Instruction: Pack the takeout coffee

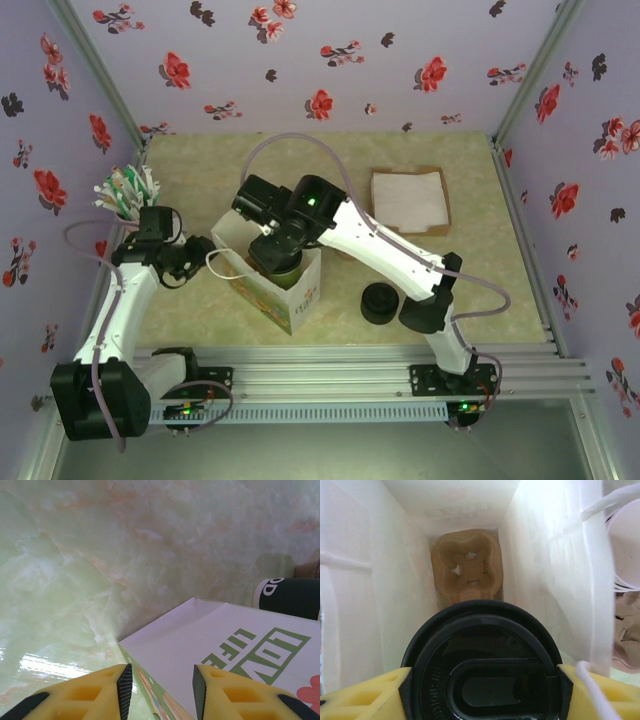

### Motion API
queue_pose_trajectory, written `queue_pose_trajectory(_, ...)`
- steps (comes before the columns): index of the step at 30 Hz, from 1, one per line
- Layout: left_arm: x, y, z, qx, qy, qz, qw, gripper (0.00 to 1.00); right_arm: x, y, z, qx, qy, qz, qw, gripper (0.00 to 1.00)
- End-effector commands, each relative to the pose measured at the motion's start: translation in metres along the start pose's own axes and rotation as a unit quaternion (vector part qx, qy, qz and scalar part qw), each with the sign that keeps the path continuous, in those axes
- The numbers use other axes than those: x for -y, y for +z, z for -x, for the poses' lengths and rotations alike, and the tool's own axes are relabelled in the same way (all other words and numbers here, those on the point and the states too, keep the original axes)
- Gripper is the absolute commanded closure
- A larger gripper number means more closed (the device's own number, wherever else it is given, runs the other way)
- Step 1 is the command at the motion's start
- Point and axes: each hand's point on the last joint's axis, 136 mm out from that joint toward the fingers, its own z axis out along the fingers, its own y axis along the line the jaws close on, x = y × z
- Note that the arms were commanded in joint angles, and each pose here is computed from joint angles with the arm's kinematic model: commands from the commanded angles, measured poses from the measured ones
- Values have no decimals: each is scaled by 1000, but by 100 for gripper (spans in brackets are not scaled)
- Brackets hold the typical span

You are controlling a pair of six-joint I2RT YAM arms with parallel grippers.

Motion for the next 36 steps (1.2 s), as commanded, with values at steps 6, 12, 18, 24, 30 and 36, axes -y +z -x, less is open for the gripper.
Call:
queue_pose_trajectory(6, 2, 4, -2, -6, 3, -4, 1000, 62, -1, -4, 7, 53, 5, -9, 999, 32)
queue_pose_trajectory(12, 2, 4, -2, -4, 3, -5, 1000, 62, -4, 4, 1, 50, 7, -8, 999, 32)
queue_pose_trajectory(18, 2, 5, -2, -4, 2, -7, 1000, 62, -5, 17, -7, 36, 13, -9, 999, 32)
queue_pose_trajectory(24, 4, 4, -1, -2, 3, -9, 1000, 62, -4, 28, -14, 19, 19, -16, 1000, 32)
queue_pose_trajectory(30, 4, 3, -1, -2, 2, -9, 1000, 62, -5, 33, -14, 18, 20, -16, 999, 32)
queue_pose_trajectory(36, 5, 2, -2, -2, 4, -12, 1000, 62, -5, 38, -14, 22, 23, -14, 999, 32)
